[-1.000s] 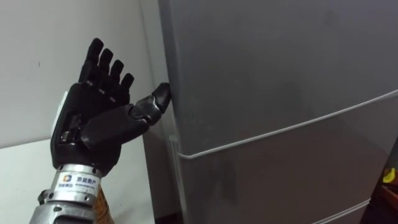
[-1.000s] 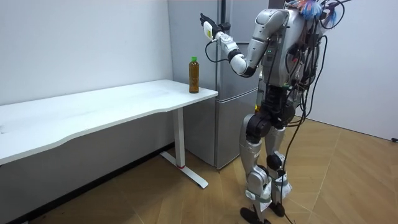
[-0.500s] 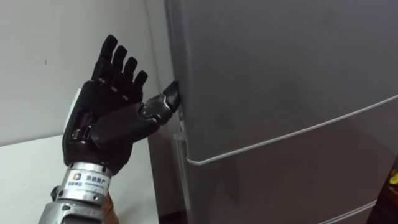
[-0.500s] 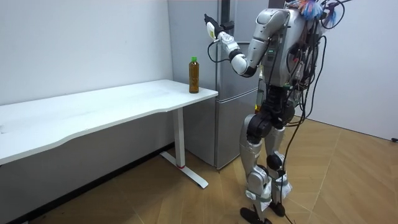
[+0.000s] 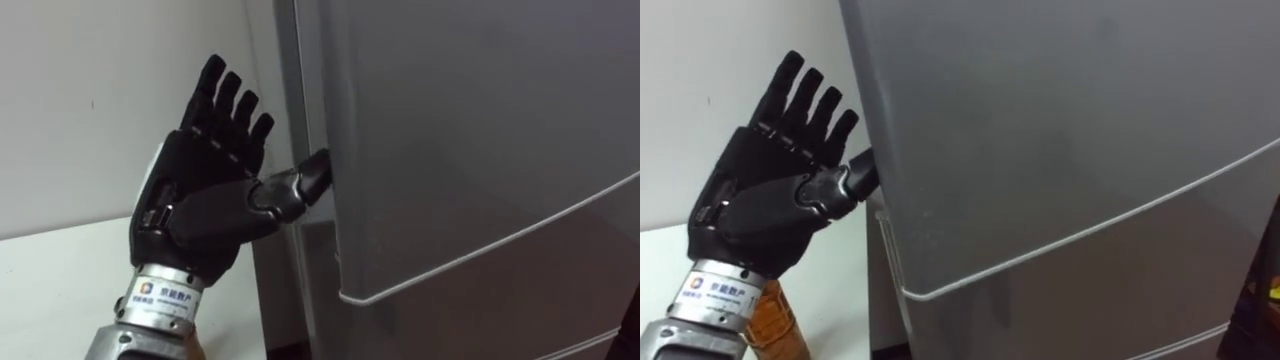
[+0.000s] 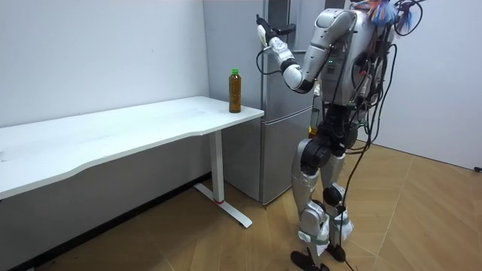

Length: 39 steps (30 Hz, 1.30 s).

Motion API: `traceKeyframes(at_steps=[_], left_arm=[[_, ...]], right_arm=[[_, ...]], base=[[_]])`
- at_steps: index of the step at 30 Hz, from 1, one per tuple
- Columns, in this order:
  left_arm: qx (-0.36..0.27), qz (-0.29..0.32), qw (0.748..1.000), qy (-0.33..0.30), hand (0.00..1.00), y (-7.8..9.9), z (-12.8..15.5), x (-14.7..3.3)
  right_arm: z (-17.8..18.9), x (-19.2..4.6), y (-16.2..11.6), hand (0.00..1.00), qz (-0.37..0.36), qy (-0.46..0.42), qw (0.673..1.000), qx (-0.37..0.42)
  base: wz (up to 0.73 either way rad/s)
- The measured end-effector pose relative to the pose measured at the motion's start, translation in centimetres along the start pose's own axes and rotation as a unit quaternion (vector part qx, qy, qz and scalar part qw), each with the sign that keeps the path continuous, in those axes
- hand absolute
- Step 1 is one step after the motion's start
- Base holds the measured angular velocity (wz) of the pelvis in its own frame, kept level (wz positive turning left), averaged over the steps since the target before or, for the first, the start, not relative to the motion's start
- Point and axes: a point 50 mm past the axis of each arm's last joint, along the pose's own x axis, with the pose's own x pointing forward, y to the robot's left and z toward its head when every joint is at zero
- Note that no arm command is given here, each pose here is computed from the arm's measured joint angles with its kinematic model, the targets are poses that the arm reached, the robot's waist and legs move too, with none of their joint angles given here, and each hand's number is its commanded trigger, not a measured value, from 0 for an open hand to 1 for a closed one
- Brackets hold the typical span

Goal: Put the bottle in the upper fridge

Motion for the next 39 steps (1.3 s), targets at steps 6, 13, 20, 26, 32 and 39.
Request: traceKeyframes(at_steps=[6,13,20,26,32,39], left_arm=[[0.005,-0.042,0.999,0.022,1.00,-0.4,-0.5,-0.3],[-0.001,-0.035,0.999,0.020,0.91,-0.5,-0.6,-0.2],[-0.031,-0.056,0.998,0.026,0.11,-1.1,-1.0,-0.1],[-0.053,-0.103,0.992,0.054,0.00,-2.4,-2.3,-0.4],[-0.098,-0.168,0.977,0.090,0.00,-4.8,-4.0,-0.9],[-0.093,-0.233,0.957,0.147,0.00,-6.6,-5.9,-1.9]], right_arm=[[0.1,0.0,-0.2,0.00,-0.002,0.001,1.000,-0.001],[0.5,0.0,-0.4,0.00,-0.003,0.003,1.000,-0.005],[0.5,0.1,-0.4,0.00,0.006,0.008,1.000,-0.009],[0.6,0.1,-0.4,0.00,0.008,0.006,1.000,-0.012],[1.0,0.2,-0.1,0.00,0.012,0.002,1.000,-0.020],[1.5,0.3,0.2,0.00,0.019,0.001,1.000,-0.020]], base=[[0.03],[-0.01],[0.00],[-0.01],[-0.01],[-0.11]])
